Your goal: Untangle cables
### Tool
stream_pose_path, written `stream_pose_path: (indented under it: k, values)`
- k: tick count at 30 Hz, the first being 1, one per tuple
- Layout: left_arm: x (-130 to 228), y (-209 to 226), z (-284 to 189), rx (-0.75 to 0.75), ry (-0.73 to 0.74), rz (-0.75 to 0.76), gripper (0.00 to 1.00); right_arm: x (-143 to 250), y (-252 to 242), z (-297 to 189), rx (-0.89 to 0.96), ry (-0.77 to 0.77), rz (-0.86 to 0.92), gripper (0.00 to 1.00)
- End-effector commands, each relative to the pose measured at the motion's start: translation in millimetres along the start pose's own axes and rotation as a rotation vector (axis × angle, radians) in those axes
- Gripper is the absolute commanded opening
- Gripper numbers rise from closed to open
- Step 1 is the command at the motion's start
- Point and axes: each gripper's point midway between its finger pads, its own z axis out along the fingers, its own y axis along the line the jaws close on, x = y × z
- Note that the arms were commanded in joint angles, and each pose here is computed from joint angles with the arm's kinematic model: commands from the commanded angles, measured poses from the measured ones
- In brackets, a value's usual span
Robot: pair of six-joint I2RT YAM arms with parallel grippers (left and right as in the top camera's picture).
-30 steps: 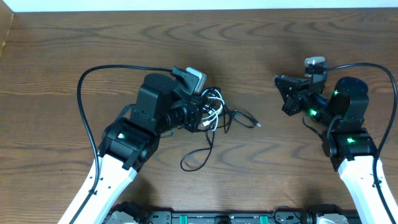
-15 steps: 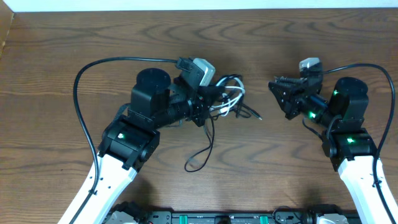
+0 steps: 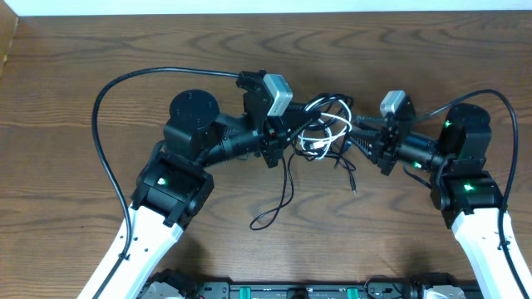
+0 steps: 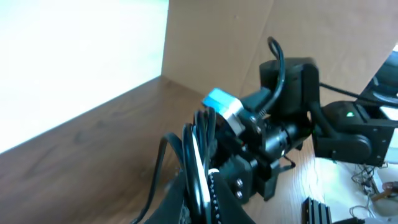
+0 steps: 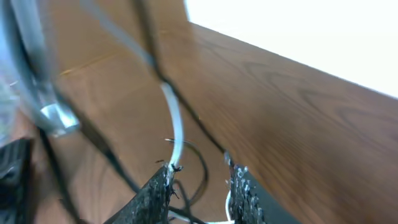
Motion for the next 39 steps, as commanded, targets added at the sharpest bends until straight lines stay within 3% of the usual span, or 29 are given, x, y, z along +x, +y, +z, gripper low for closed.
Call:
stream_pose_path:
  k: [1, 16, 29, 34, 39]
  values:
    - [-16, -8, -4, 0.018, -0.038, 0.025, 0.08, -8, 27, -3, -0.155, -0.043, -0.122, 0.29]
    - [-23, -1, -5, -0.026, -0.066, 0.04, 0.08, -20, 55, -10, -0.319, -0.12, -0.241, 0.27]
    - [-23, -1, -5, -0.024, -0.066, -0.002, 0.08, -25, 62, -8, -0.341, -0.138, -0.287, 0.26]
    - [-22, -3, -5, -0.012, -0.062, -0.006, 0.08, -28, 68, -3, -0.351, -0.144, -0.32, 0.3]
    - [-19, -4, -4, 0.0, -0.05, -0.014, 0.08, -28, 63, -1, -0.32, -0.134, -0.297, 0.22]
